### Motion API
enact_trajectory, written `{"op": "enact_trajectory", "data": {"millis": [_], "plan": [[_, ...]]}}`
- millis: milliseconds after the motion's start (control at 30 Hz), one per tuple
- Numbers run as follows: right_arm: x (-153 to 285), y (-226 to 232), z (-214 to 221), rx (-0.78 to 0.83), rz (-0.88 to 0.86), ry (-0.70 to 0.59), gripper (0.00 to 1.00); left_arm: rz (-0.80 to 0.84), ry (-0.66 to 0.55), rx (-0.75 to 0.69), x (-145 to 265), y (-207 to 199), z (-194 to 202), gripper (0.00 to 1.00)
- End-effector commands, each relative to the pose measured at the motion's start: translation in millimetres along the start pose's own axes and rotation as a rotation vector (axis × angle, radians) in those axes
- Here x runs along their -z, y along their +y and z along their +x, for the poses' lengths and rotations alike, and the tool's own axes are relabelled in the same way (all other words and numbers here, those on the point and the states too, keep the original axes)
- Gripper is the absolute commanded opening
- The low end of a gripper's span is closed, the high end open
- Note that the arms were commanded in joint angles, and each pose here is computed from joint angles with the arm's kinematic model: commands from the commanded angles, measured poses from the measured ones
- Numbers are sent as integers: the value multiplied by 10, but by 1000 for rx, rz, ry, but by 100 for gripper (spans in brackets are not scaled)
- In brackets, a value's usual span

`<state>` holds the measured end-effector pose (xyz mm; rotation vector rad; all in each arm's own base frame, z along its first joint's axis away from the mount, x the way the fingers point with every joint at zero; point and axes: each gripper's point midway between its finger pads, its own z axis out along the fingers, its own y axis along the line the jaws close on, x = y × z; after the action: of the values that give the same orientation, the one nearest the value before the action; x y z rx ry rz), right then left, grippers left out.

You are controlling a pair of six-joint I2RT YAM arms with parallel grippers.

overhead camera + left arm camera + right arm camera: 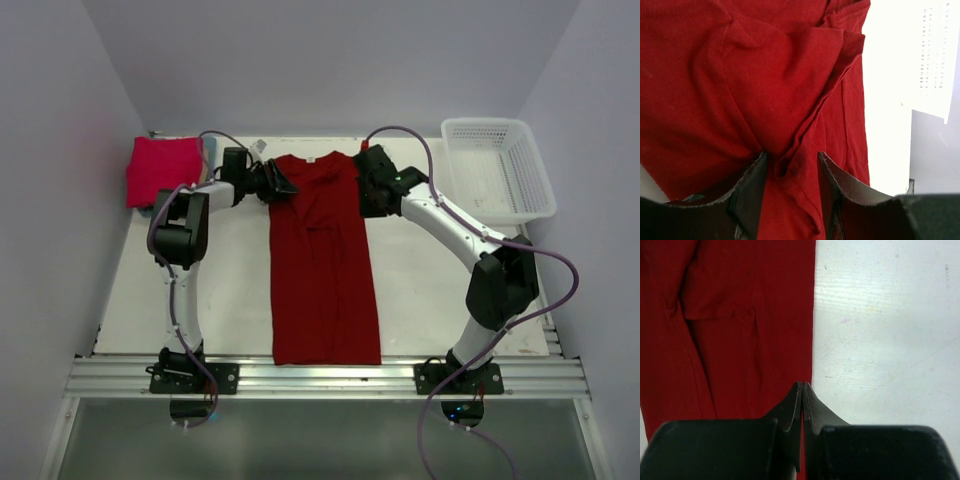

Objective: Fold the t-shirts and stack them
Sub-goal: Fold the tshirt

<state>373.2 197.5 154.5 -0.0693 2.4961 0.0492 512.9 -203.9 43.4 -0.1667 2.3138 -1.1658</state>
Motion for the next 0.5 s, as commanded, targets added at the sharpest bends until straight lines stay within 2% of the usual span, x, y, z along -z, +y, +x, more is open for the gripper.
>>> {"op": "enact_trajectory", "data": {"millis": [0, 267, 467], "plan": [[91, -44, -114, -20, 2, -52, 0, 60, -46, -56, -21, -252, -213, 48], [58, -60, -96, -28, -1, -49, 0, 73, -46, -90, -53, -459, -270, 46], [48, -112, -95, -35, 2, -45, 0, 70, -33, -80, -88, -449, -227, 43]]}}
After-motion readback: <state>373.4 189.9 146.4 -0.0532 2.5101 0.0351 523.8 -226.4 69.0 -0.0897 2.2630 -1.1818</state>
